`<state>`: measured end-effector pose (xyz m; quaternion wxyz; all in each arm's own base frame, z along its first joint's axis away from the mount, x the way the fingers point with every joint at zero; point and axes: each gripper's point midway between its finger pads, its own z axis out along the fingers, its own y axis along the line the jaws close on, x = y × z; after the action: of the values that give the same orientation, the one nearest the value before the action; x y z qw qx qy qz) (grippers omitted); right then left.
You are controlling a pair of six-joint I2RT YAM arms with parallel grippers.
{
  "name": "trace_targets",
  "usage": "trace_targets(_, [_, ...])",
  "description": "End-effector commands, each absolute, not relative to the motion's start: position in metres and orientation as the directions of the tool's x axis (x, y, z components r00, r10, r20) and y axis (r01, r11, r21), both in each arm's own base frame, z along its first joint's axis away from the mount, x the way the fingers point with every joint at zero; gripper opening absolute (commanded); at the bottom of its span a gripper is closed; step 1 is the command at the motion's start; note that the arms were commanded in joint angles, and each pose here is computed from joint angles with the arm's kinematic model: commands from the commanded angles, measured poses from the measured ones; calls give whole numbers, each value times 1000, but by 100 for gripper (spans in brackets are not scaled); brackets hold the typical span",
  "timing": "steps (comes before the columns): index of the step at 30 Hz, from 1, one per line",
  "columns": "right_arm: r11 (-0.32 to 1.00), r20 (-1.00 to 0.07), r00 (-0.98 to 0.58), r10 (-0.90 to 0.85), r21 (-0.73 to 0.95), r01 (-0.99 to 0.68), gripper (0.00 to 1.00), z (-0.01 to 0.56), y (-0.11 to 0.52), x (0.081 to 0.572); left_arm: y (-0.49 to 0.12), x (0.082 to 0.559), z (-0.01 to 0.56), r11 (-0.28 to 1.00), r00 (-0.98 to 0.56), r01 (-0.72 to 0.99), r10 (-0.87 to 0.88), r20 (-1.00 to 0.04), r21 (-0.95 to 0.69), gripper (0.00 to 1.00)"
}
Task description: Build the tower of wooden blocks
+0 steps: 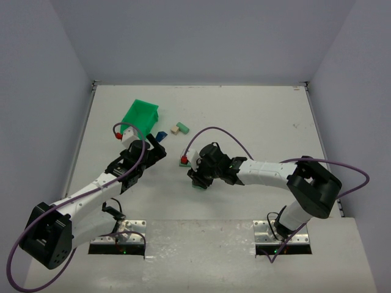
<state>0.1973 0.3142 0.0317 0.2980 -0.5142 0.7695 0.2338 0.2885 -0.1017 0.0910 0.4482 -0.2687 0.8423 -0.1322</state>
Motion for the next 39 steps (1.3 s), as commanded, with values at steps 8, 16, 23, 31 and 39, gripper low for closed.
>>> trace_targets(8, [365, -726, -269, -633, 27, -931, 46, 42, 322, 205, -108, 297, 103, 810, -425, -302, -586, -690, -502, 100])
trace_targets(16, [383, -738, -258, -623, 0, -924, 56, 46, 319, 209, -108, 297, 103, 812, -427, -296, -583, -691, -503, 100])
trace_targets(23, [407, -739, -258, -623, -23, -913, 59, 48, 315, 213, -110, 297, 105, 813, -430, -283, -581, -691, -508, 100])
trace_targets(31, [416, -736, -261, -625, -31, -909, 60, 47, 312, 214, -110, 297, 105, 813, -426, -279, -582, -693, -511, 100])
trace_targets(39, [404, -746, -251, -617, -27, -914, 63, 51, 312, 211, -110, 296, 106, 813, -425, -275, -581, -694, -513, 100])
